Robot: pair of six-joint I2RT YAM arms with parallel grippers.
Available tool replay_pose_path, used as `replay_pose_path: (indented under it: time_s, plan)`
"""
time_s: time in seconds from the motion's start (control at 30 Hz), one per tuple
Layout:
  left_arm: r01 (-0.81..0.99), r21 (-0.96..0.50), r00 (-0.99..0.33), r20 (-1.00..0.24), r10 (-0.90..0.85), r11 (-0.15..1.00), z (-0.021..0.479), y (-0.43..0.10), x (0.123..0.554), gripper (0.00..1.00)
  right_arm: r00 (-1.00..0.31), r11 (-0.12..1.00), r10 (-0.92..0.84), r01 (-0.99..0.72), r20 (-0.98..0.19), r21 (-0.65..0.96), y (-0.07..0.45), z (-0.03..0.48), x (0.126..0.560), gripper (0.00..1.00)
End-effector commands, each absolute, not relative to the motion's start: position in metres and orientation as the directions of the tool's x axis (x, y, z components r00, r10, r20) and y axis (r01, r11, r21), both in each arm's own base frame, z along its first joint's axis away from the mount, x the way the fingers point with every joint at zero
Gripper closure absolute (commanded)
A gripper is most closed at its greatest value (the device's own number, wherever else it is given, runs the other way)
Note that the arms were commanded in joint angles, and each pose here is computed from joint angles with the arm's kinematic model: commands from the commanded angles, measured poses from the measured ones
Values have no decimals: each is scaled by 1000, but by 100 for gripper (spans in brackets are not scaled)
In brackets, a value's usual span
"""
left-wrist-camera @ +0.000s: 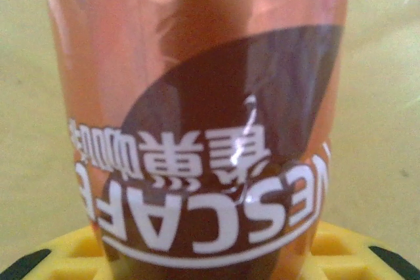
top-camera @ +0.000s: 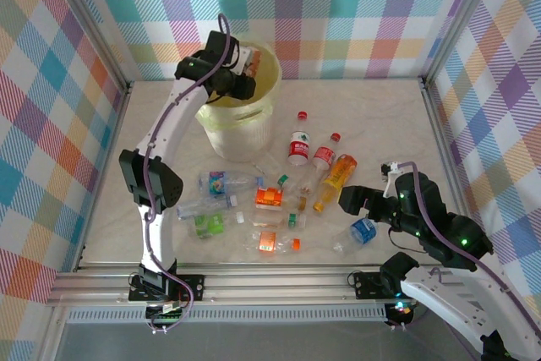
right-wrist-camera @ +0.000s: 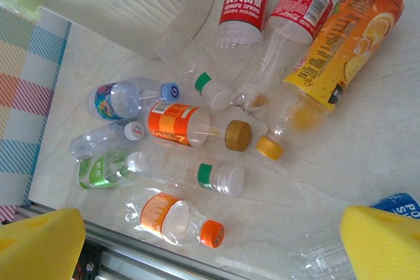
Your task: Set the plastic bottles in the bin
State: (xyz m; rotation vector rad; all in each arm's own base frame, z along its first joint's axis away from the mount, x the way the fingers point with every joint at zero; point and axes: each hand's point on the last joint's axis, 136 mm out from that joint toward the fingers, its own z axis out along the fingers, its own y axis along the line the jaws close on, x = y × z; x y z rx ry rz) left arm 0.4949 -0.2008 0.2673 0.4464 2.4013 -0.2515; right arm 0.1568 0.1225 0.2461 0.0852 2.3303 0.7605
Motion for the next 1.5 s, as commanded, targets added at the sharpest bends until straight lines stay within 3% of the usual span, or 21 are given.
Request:
replay_pose_path:
  time_s: [0.0, 0.37, 0.77, 1.03, 1.47]
  plan:
    - [386, -67, -729, -633, 260, 920, 264, -196, 494, 56, -770, 842, 271, -102, -578, 530, 117, 241, 158, 0]
    - [376, -89, -738, -630, 240, 922, 266, -195, 492, 41, -746, 874, 355, 52, -564, 482, 87, 224, 156, 0]
    - [383, -127, -679, -710, 186, 915, 313, -194, 482, 28, -714, 873, 463, 265, -525, 409, 47, 198, 140, 0]
    - [420, -160, -595, -791, 138, 893, 362, -195, 461, 1, -717, 869, 496, 407, -491, 282, 29, 168, 136, 0]
    - [587, -288, -518, -852, 77, 757, 405, -205, 364, 0, -728, 805, 587, 482, -354, 346, 59, 105, 146, 4]
